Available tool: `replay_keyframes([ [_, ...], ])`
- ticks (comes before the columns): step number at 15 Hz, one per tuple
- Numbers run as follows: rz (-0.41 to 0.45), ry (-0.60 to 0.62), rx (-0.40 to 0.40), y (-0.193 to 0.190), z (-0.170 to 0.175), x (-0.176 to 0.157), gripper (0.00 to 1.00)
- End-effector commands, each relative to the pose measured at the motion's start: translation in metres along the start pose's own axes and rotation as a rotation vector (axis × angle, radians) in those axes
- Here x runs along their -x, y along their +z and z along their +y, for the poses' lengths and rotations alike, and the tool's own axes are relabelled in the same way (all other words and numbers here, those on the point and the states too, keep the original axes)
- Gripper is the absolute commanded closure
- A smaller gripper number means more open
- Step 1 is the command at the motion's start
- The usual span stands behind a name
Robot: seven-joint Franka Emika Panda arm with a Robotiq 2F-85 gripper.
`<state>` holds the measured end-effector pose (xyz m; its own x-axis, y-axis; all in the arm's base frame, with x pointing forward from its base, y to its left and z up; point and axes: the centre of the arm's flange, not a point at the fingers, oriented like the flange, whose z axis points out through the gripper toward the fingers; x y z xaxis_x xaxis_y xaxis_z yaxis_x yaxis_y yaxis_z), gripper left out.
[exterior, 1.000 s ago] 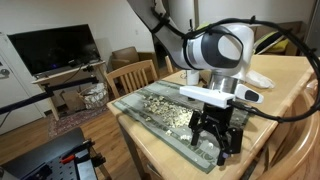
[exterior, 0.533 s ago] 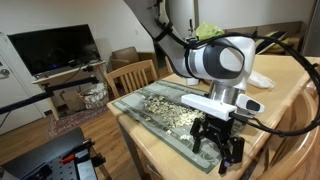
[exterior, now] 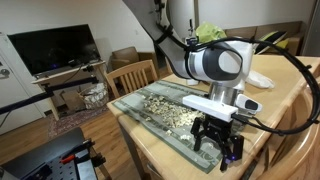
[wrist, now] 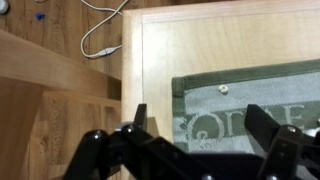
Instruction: Fold up the right end of the cloth
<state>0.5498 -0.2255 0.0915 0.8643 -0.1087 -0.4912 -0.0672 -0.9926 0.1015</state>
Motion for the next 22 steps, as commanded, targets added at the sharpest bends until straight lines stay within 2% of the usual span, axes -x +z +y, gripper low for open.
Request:
replay_keyframes([
  [1,0.014,-0.031,-0.029,-0.003,0.0,-0.01,0.0],
  [11,0.01,-0.071,-0.041,-0.001,0.001,-0.019,0.0],
  [12,0.009,-0.069,-0.041,-0.001,0.001,-0.02,0.02],
  [13,0.011,-0.073,-0.041,-0.002,0.001,-0.02,0.27],
  [15,0.014,-0.085,-0.045,-0.002,0.002,-0.021,0.29],
  [22,0.024,-0.097,-0.057,-0.009,0.007,-0.023,0.82],
])
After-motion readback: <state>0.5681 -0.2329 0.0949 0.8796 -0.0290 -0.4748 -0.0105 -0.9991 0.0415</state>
